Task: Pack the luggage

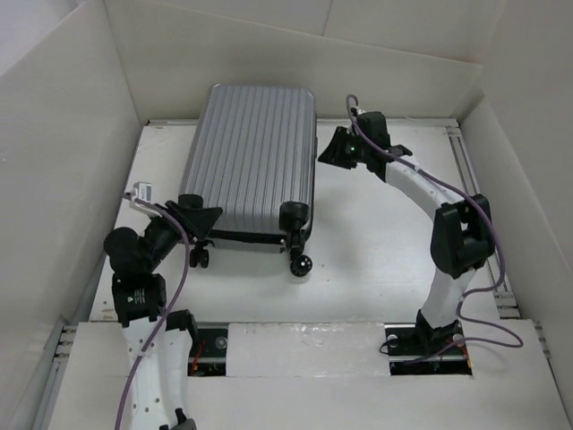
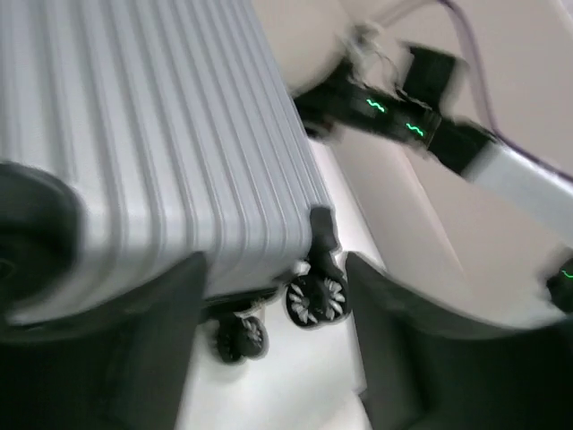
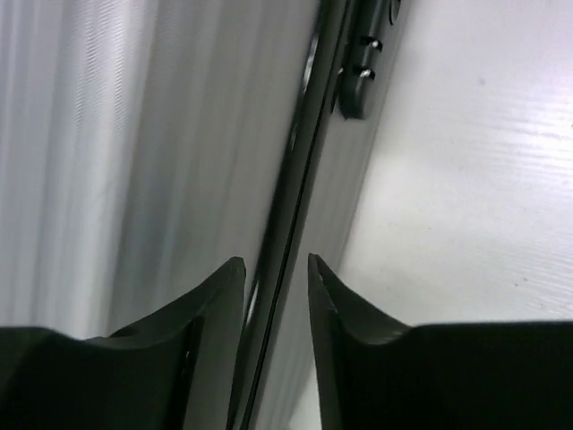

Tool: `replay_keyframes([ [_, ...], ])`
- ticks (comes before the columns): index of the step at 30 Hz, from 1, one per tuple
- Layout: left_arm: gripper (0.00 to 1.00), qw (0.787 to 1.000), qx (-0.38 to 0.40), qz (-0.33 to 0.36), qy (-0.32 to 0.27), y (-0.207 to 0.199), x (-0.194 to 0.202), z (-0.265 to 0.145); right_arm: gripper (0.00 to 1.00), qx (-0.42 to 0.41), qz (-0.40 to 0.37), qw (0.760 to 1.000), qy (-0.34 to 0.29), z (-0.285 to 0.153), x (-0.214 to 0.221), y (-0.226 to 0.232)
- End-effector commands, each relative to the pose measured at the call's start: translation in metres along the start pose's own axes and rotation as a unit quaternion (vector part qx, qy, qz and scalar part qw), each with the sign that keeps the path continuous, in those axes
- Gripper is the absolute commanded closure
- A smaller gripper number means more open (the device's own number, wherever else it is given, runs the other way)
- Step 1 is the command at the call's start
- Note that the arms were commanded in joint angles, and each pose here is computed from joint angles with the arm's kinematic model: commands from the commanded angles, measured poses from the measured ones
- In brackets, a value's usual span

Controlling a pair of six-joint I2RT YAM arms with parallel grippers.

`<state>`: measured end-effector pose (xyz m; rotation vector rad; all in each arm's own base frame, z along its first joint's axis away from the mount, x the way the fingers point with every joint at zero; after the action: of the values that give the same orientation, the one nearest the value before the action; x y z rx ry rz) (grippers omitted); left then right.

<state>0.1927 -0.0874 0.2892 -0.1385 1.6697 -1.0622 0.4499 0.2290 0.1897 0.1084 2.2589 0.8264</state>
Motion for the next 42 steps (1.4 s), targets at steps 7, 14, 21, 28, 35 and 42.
replay_keyframes([
  [7, 0.0, 0.943, -0.252, 0.092, -0.196, 0.006, -0.112, -0.031, 0.23, -0.022, -0.103, 0.986, -0.132, -0.145, -0.007, 0.044],
  [14, 0.0, 0.915, -0.363, 0.07, -0.164, 0.067, -0.104, -0.027, 0.11, -0.108, -0.078, 0.982, -0.135, -0.207, 0.108, 0.038],
  [21, 0.0, 0.944, -0.324, 0.059, -0.034, 0.087, -0.061, -0.004, 0.06, -0.176, -0.057, 0.981, -0.052, -0.216, 0.209, 0.034],
  [28, 0.1, 0.954, -0.292, 0.063, 0.001, 0.082, -0.053, 0.003, 0.23, -0.229, -0.096, 0.969, 0.014, -0.202, 0.261, 0.054],
  [35, 0.33, 0.952, -0.301, 0.05, 0.028, 0.095, -0.03, -0.002, 0.2, -0.231, -0.105, 0.967, 0.021, -0.194, 0.273, 0.069],
  [42, 0.61, 0.948, -0.314, 0.043, 0.023, 0.099, -0.025, -0.007, 0.19, -0.239, -0.093, 0.966, 0.006, -0.196, 0.27, 0.076],
])
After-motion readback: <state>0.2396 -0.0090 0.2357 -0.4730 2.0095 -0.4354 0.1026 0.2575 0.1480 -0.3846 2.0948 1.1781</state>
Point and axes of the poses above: each gripper's point midway between its finger pads, its own z axis out along the fingers, its own y axis along the line the jaws close on, x = y × z, the point moved 3 cm from there along -z, back along the fingers, and after that the axes turned 2 degrees about z, right-handed, at the moved point
